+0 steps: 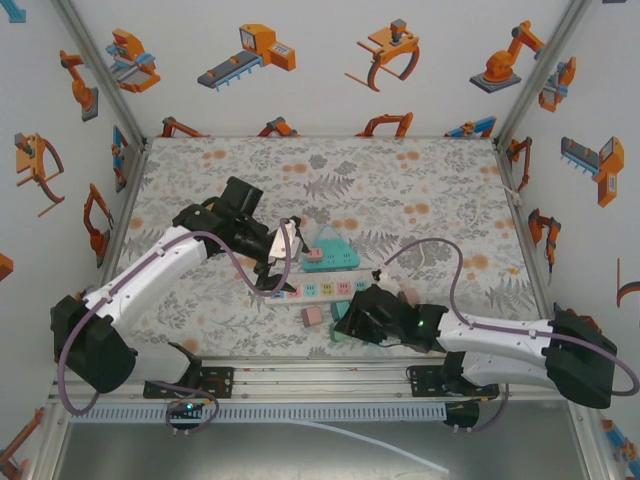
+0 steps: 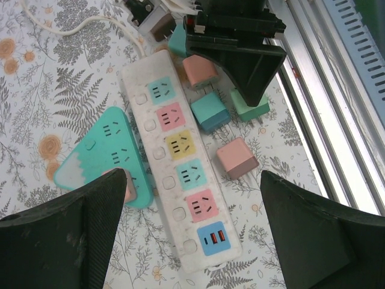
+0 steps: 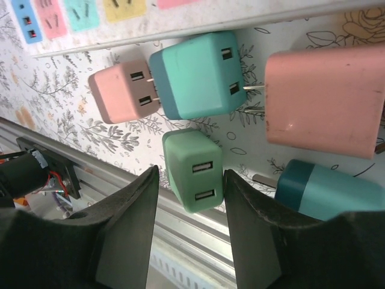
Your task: Pull the plug off the socket
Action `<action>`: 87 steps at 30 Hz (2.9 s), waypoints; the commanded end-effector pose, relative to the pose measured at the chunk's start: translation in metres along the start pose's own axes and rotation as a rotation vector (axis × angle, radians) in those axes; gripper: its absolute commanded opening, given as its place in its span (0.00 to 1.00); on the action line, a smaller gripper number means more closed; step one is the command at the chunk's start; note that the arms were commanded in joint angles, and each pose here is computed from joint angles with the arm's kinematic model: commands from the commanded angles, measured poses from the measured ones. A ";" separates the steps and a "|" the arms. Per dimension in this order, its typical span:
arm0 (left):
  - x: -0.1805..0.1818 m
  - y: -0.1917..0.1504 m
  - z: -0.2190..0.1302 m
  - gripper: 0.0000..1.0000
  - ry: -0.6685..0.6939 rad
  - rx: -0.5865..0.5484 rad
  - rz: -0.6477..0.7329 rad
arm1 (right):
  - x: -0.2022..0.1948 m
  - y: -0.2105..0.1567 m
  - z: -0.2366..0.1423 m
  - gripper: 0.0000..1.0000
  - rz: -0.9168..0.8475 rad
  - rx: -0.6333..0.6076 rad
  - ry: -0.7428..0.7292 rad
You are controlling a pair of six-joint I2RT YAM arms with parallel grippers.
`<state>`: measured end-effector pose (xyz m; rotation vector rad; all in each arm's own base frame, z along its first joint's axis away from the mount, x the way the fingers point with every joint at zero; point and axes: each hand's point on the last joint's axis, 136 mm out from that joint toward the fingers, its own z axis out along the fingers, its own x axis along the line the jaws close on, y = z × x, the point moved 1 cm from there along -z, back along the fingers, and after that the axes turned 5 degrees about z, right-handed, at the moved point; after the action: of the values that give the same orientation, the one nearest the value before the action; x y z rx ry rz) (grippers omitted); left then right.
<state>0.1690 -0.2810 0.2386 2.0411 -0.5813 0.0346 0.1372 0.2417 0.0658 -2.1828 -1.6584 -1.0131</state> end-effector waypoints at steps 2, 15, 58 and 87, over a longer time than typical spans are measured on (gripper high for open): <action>-0.004 0.001 0.002 0.84 -0.026 -0.013 0.009 | 0.013 0.013 -0.017 0.46 -0.038 -0.056 -0.010; 0.000 -0.001 0.004 0.84 -0.014 -0.006 0.000 | 0.029 0.044 -0.057 0.47 -0.142 -0.203 -0.015; 0.182 -0.173 -0.020 0.84 0.604 -0.124 -1.582 | 0.158 0.095 0.016 0.69 -1.872 -0.036 0.349; 0.170 -0.197 -0.007 0.83 0.660 0.054 -1.622 | 0.134 0.082 0.058 0.20 -2.141 0.311 0.481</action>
<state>0.4058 -0.2517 0.1298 1.8012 1.5105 -0.2048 0.2662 0.3502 0.1054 0.5615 -3.0510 -1.0247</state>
